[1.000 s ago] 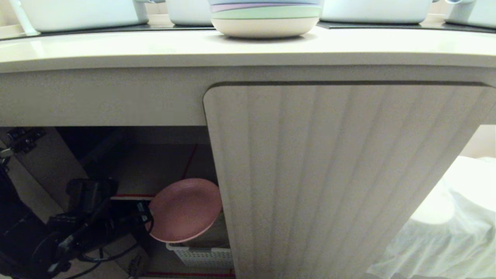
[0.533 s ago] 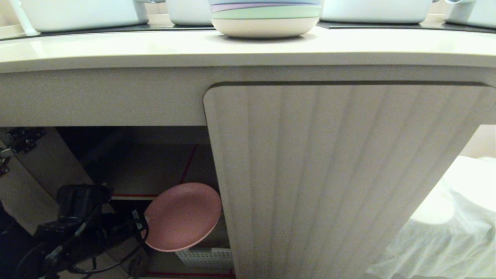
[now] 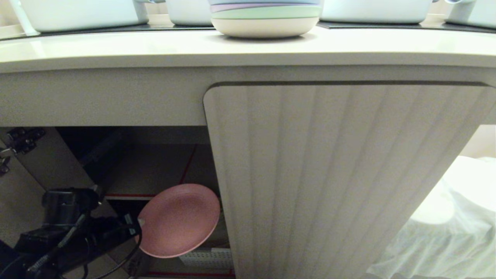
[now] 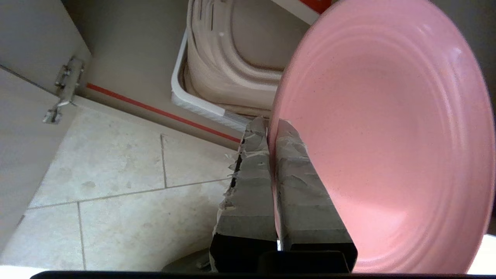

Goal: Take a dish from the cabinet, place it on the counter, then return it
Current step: Take the plate from the cabinet, then place it on the table

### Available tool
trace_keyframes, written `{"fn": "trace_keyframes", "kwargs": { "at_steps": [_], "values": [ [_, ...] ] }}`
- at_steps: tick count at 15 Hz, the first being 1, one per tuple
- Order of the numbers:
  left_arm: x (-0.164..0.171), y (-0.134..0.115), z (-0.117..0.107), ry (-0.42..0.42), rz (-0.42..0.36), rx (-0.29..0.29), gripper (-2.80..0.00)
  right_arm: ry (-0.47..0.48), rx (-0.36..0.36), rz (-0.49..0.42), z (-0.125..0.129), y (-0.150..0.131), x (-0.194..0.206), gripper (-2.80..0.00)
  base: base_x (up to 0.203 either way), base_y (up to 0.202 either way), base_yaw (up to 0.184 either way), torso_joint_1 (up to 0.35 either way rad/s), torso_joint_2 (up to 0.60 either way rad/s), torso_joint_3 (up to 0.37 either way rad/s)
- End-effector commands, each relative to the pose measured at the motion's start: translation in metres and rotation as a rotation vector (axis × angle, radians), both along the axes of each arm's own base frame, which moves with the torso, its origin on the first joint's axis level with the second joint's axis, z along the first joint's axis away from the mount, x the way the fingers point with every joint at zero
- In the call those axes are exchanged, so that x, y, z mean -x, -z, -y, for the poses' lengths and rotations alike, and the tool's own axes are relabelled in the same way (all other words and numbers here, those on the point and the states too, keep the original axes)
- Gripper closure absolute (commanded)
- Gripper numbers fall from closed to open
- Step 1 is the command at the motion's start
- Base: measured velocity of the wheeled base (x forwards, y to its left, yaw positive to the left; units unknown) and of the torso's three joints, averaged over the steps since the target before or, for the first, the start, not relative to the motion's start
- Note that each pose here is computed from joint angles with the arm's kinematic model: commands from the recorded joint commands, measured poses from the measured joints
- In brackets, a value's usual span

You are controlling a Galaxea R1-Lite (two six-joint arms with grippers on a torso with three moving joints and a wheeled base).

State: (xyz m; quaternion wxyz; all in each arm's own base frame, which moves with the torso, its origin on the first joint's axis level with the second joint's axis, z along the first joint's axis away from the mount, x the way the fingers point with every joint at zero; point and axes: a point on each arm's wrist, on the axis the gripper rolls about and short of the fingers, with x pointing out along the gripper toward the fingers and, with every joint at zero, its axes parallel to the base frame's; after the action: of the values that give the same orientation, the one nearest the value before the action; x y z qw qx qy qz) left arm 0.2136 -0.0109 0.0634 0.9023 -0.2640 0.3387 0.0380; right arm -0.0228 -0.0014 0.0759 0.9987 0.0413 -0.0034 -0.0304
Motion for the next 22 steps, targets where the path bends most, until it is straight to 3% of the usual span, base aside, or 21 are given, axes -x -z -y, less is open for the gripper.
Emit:
{"fn": "trace_keyframes", "kwargs": {
  "at_steps": [1, 13, 19, 22],
  "values": [
    [0.008, -0.005, 0.000, 0.010, 0.022, -0.010, 0.00, 0.000, 0.000, 0.000, 0.000, 0.000, 0.000, 0.00, 0.000, 0.000, 0.000, 0.000, 0.00, 0.000],
    [0.044, -0.015, -0.001, 0.128, 0.064, -0.096, 0.00, 0.000, 0.000, 0.000, 0.000, 0.000, 0.000, 0.00, 0.000, 0.000, 0.000, 0.000, 0.00, 0.000],
    [0.051, -0.022, 0.000, 0.170, 0.094, -0.097, 0.00, 0.000, 0.000, 0.000, 0.000, 0.000, 0.000, 0.00, 0.000, 0.000, 0.000, 0.000, 0.00, 0.000],
    [0.055, -0.022, 0.000, 0.179, 0.070, -0.090, 0.00, 0.000, 0.000, 0.000, 0.000, 0.000, 0.000, 0.00, 0.000, 0.000, 0.000, 0.000, 0.00, 0.000]
  ]
}}
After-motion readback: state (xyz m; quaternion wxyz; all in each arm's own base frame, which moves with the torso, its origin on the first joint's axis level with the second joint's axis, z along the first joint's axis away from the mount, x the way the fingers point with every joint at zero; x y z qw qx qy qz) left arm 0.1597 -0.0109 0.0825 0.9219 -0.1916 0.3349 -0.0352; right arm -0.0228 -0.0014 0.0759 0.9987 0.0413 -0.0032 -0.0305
